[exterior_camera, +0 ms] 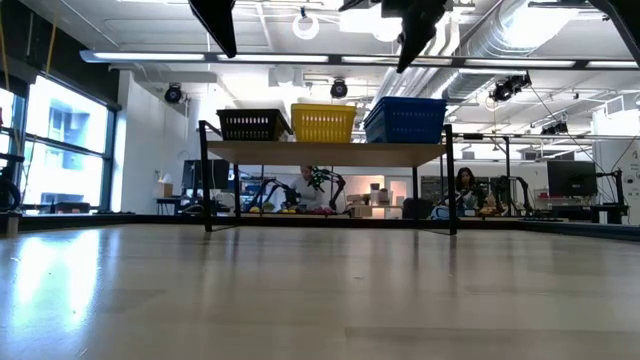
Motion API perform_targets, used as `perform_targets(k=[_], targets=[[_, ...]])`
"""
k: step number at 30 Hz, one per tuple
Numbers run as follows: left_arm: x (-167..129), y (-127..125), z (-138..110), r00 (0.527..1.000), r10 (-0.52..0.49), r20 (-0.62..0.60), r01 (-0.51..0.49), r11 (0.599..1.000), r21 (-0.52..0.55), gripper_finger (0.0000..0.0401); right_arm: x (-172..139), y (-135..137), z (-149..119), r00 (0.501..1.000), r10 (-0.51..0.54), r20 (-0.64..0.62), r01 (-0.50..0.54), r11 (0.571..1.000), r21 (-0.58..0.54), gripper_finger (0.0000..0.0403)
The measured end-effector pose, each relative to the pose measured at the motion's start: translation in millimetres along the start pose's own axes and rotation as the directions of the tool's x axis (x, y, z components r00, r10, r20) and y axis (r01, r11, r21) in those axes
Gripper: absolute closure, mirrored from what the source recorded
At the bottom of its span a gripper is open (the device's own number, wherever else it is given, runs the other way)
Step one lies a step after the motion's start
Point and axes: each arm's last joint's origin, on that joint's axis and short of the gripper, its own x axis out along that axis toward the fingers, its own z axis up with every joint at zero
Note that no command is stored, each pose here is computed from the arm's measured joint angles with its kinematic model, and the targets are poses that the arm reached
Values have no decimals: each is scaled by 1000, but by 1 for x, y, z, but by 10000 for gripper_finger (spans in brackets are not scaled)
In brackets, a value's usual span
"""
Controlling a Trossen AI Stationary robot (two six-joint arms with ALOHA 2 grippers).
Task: Stack baskets on shelf by color
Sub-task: Adjust the stack of blue bins on the shelf
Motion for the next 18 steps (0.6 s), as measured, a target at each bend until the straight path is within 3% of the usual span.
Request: perform_targets(k=[2, 7, 14, 18], targets=[[0, 0, 0, 1000, 2, 0, -2, 1000, -1, 249, 1, 7, 2, 1000, 7, -18, -7, 1000, 19, 324], [3, 7, 1, 1000, 18, -8, -19, 999, -36, 249, 1, 12, 6, 991, -105, -88, 119, 976, 181, 324], [8, 20, 3, 993, 118, -8, -118, 993, 12, 249, 0, 8, 3, 977, -171, -131, 212, 875, 436, 324], [8, 31, 3, 984, 176, -4, -175, 983, 62, 249, 0, 1, -1, 974, -178, -139, 226, 789, 571, 324]])
